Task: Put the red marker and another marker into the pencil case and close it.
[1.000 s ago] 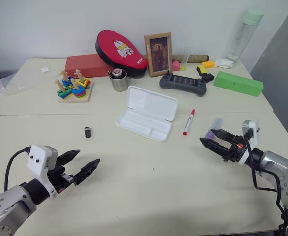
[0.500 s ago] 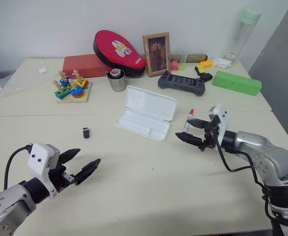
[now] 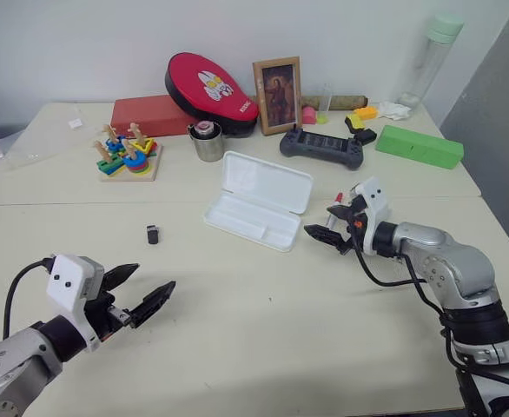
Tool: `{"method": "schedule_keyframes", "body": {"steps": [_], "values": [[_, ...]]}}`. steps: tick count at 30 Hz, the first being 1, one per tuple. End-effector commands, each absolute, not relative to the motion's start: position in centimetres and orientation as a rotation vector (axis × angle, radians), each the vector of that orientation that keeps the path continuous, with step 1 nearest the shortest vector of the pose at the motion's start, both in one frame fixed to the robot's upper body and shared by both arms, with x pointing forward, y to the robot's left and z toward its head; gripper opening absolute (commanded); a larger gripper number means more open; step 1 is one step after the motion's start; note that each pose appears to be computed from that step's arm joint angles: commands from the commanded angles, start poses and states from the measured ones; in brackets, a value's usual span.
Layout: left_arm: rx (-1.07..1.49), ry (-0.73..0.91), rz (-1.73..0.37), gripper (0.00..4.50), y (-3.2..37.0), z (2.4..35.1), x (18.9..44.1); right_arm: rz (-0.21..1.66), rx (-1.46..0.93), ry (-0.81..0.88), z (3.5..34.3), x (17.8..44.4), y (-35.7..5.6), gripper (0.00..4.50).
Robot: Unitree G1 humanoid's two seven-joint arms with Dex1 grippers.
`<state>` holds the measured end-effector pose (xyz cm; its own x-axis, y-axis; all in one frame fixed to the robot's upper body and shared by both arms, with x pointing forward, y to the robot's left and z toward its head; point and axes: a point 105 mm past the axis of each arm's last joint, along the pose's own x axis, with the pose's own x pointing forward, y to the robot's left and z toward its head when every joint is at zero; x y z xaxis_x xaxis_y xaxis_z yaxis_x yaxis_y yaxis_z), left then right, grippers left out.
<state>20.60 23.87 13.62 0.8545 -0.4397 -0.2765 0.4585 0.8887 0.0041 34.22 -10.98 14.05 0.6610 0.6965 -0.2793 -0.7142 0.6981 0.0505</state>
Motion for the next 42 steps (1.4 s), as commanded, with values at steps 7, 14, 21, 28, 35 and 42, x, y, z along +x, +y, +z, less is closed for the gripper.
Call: {"method": "schedule_keyframes", "body": {"steps": [7, 14, 21, 28, 35, 42], "values": [[0.098, 0.249, -0.465, 4.44, 23.8, 14.4, 20.4, 0.827, -0.104, 0.295, 15.2, 34.8, -9.0, 4.50], [0.097, 0.254, -0.456, 4.44, 23.9, 14.3, 20.2, 0.823, -0.117, 0.333, 15.1, 34.7, -8.4, 4.50], [0.095, 0.260, -0.451, 4.50, 23.9, 14.0, 20.1, 0.835, -0.115, 0.352, 15.0, 34.1, -8.5, 2.92], [0.098, 0.260, -0.450, 4.50, 24.0, 13.9, 20.3, 0.824, -0.122, 0.370, 15.0, 34.4, -8.2, 1.96], [0.100, 0.263, -0.443, 4.50, 24.2, 13.7, 20.2, 0.781, -0.085, 0.465, 14.5, 35.1, -7.4, 1.96], [0.099, 0.264, -0.432, 4.50, 24.2, 13.6, 19.9, 0.692, -0.054, 0.546, 14.2, 35.8, -7.0, 1.96]]}}
